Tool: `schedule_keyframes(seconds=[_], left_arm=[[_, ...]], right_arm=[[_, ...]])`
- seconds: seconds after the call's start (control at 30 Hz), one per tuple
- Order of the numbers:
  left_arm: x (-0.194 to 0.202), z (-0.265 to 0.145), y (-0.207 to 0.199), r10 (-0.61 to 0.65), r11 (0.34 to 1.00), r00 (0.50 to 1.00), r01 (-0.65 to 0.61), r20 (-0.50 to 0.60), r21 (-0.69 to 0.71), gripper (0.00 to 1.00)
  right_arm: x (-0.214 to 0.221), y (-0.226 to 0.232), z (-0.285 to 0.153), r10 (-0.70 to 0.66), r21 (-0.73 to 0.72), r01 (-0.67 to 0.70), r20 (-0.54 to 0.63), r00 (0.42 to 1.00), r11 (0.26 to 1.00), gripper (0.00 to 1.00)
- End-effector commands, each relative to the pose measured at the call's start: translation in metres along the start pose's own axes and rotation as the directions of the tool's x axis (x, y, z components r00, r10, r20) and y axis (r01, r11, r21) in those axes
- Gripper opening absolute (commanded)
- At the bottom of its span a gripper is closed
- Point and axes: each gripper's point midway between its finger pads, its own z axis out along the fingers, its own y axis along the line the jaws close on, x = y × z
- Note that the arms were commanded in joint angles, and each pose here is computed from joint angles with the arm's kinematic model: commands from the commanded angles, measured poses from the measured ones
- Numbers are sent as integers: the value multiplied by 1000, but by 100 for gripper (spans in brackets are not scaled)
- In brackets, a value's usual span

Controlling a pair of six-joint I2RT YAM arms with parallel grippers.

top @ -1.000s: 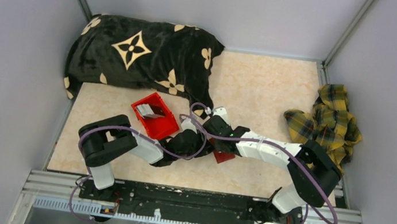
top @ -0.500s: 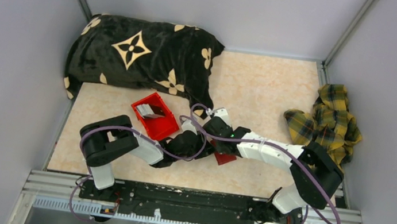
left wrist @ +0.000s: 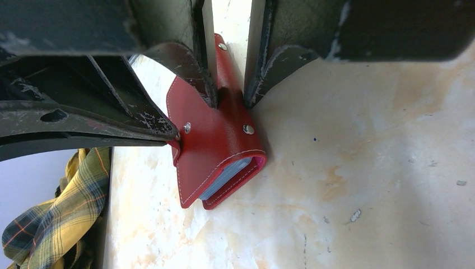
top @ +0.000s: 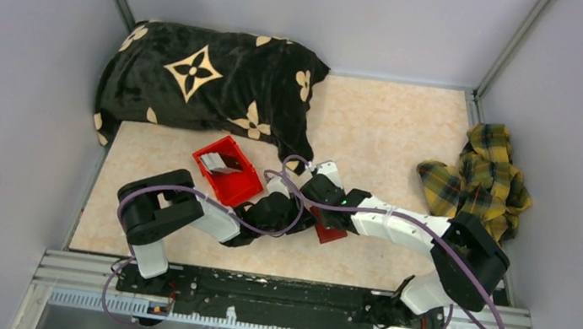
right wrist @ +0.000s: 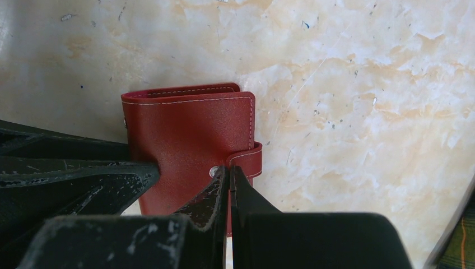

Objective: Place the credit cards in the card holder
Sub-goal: Close the card holder at the center of the board.

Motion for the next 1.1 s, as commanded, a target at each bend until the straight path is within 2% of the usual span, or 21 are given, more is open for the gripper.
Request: schedule_keyframes(seconds=[0.0, 1.07], left_arm=[[43, -18, 93, 70, 956, 983, -115, -171, -271, 32], [46, -15, 88, 73, 959, 982, -117, -176, -257, 31]], right_arm=[[-6, 1, -8, 17, -12, -17, 37, 999, 1000, 0], [11, 16, -8, -11, -31, 11, 6, 1000, 999, 0]])
